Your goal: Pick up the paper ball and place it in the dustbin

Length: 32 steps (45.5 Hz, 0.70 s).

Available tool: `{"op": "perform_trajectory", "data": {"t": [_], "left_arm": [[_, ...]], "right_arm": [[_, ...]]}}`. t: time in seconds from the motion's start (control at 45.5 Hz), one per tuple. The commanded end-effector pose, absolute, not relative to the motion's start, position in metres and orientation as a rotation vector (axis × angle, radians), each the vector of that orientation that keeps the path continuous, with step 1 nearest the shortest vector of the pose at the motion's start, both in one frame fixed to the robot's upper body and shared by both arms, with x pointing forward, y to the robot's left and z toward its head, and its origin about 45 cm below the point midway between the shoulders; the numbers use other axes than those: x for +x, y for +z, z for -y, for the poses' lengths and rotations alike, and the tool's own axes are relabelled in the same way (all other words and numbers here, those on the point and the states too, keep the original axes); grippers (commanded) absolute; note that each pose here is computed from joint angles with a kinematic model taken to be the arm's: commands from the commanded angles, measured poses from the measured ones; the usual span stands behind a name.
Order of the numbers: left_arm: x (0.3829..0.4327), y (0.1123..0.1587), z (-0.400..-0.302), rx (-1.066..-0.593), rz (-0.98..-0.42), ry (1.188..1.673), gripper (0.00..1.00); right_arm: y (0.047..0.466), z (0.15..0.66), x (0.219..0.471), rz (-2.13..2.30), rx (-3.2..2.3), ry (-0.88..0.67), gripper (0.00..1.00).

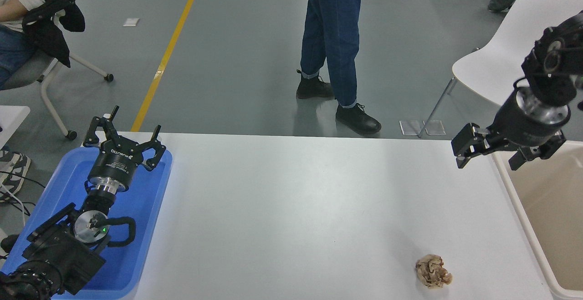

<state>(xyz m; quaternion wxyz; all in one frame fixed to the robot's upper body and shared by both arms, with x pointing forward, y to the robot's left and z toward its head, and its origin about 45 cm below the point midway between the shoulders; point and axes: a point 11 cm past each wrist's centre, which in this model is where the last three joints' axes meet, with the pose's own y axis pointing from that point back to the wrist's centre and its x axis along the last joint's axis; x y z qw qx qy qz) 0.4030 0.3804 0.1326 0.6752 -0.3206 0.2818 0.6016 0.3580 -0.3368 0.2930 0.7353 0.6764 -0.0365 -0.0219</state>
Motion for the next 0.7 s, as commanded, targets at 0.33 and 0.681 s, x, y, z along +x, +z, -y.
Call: {"op": "perform_trajectory", "data": {"t": [0.33, 0.681], "left_arm": [[0.4030, 0.1325, -0.3799, -0.722, -0.634, 1.353, 1.00], [0.4030, 0.1325, -0.3799, -0.722, -0.634, 1.353, 1.00]], "right_arm": [[0.193, 0.332, 0.320, 0.036, 1.540, -0.140, 1.00], [0.144, 0.329, 0.298, 0.075, 1.567, -0.145, 1.00]]}}
